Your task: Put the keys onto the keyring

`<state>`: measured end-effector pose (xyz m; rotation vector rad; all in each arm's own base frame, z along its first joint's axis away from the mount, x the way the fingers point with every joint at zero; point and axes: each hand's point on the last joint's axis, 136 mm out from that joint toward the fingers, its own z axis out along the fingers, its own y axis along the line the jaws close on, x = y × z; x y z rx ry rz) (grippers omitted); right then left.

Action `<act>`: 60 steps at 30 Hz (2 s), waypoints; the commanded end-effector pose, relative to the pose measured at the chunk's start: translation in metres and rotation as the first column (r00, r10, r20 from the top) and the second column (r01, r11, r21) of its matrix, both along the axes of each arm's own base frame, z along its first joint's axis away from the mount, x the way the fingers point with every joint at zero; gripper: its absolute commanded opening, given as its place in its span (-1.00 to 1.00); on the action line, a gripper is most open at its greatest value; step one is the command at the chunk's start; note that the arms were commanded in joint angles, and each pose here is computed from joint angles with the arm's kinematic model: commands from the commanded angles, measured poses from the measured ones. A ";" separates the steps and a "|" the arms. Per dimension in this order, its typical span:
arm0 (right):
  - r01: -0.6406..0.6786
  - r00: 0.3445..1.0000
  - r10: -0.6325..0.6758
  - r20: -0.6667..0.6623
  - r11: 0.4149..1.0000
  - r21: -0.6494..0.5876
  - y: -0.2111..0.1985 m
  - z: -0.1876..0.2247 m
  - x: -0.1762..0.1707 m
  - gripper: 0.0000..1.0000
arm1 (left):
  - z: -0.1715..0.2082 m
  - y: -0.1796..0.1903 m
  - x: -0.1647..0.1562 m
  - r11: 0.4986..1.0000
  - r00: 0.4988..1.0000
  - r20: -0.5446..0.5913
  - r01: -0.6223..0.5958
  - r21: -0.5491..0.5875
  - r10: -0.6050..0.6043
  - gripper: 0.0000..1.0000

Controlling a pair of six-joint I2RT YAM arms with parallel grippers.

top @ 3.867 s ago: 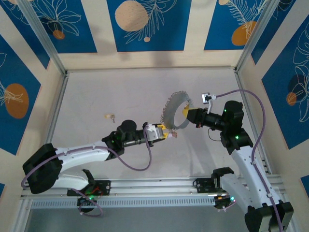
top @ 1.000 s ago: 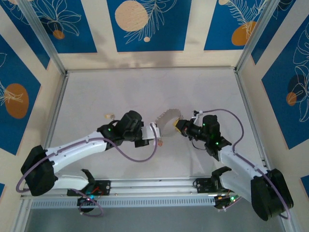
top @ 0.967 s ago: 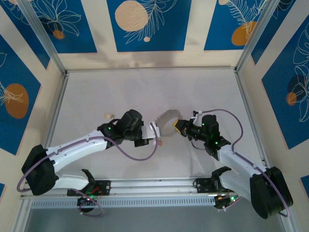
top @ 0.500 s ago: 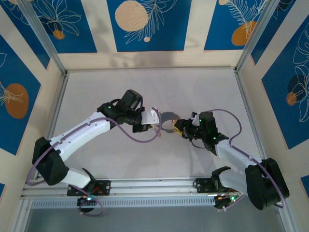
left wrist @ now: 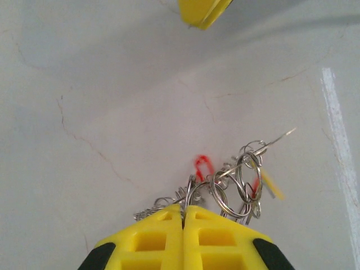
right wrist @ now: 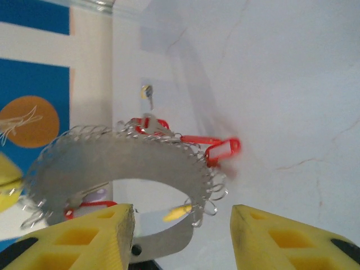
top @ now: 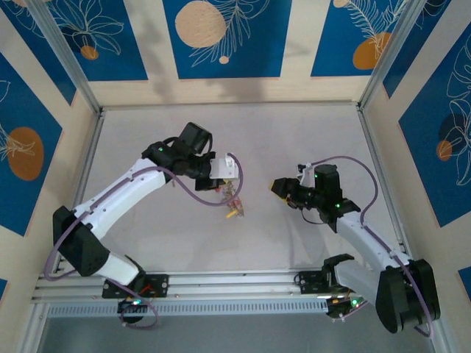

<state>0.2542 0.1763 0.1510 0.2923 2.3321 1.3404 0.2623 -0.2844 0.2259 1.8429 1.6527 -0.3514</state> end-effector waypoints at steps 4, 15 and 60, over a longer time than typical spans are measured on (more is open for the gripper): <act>-0.217 0.913 0.221 0.343 0.975 -0.048 0.021 0.037 -0.020 -0.16 | 0.021 -0.009 -0.001 0.994 0.996 0.032 0.082 -0.067 -0.080 -1.00; -0.275 0.117 0.664 0.739 0.736 -0.618 0.074 0.094 -0.033 -0.24 | 0.020 -0.006 -0.019 0.979 0.980 0.024 0.200 -0.048 -0.199 -1.00; -0.204 -0.052 0.673 0.738 0.716 -0.667 0.122 0.083 -0.016 -1.00 | 0.030 -0.009 -0.033 0.961 0.974 0.050 0.225 -0.161 -0.220 -0.31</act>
